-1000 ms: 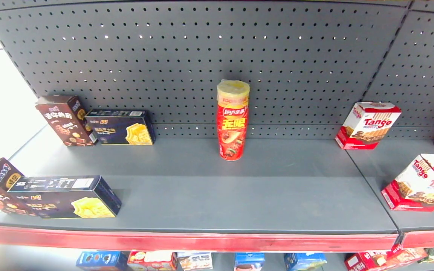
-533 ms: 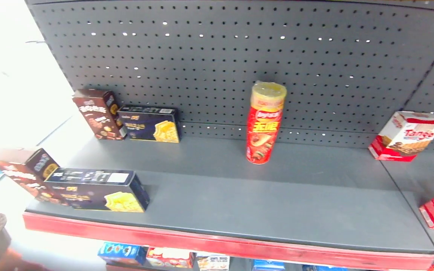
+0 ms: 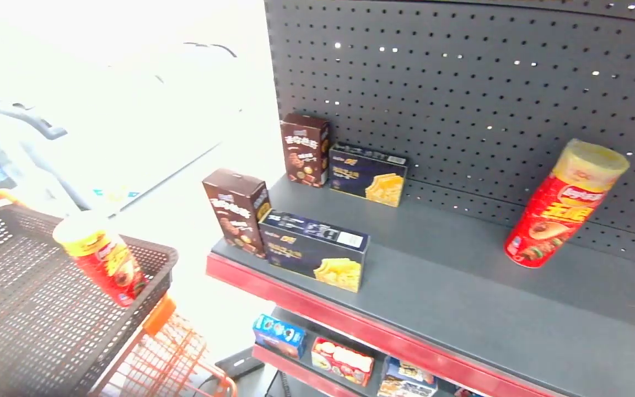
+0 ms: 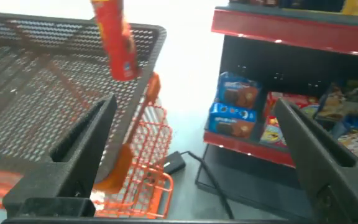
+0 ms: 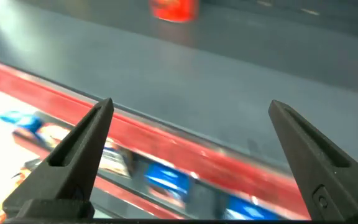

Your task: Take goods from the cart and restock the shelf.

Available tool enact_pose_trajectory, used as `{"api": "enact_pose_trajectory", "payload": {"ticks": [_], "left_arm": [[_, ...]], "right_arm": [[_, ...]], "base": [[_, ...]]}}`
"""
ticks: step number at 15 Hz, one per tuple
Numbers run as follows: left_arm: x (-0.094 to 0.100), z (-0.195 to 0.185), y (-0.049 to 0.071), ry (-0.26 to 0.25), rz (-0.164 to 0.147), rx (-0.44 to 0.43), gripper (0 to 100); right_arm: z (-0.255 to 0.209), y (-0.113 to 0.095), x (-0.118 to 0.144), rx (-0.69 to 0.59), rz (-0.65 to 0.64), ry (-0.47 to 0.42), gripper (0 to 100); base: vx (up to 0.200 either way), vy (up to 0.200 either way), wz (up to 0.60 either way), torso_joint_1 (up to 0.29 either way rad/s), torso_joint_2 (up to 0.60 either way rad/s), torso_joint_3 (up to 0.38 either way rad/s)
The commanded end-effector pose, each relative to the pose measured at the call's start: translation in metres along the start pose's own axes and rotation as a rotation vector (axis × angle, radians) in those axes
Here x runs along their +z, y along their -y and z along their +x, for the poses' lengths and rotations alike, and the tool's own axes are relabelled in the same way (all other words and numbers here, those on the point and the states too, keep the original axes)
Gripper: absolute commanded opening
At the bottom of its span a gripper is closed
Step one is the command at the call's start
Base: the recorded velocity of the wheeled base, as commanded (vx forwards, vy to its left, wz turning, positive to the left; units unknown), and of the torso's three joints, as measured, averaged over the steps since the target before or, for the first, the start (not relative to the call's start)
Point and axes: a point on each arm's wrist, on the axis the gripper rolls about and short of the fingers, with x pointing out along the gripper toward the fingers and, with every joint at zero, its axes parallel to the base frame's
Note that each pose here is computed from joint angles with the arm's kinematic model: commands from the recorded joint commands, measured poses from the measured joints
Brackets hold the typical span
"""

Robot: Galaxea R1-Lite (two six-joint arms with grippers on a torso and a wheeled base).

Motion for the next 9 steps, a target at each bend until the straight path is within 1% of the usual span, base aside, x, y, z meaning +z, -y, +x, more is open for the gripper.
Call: {"api": "enact_pose_trajectory", "payload": {"ticks": [1, 9], "left_arm": [[0.0, 0.0001, 0.0, -0.002, -0.001, 0.002, 100], [0.0, 0.0001, 0.0, -0.002, 0.004, -0.003, 100]], "right_arm": [[0.0001, 0.0, 0.0001, -0.001, 0.004, -0.001, 100], [0.0001, 0.0, 0.0001, -0.001, 0.004, -0.001, 100]], "base": [[0.0, 0.0, 0.0, 0.0, 0.0, 0.0], [0.0, 0.0, 0.0, 0.0, 0.0, 0.0]]}}
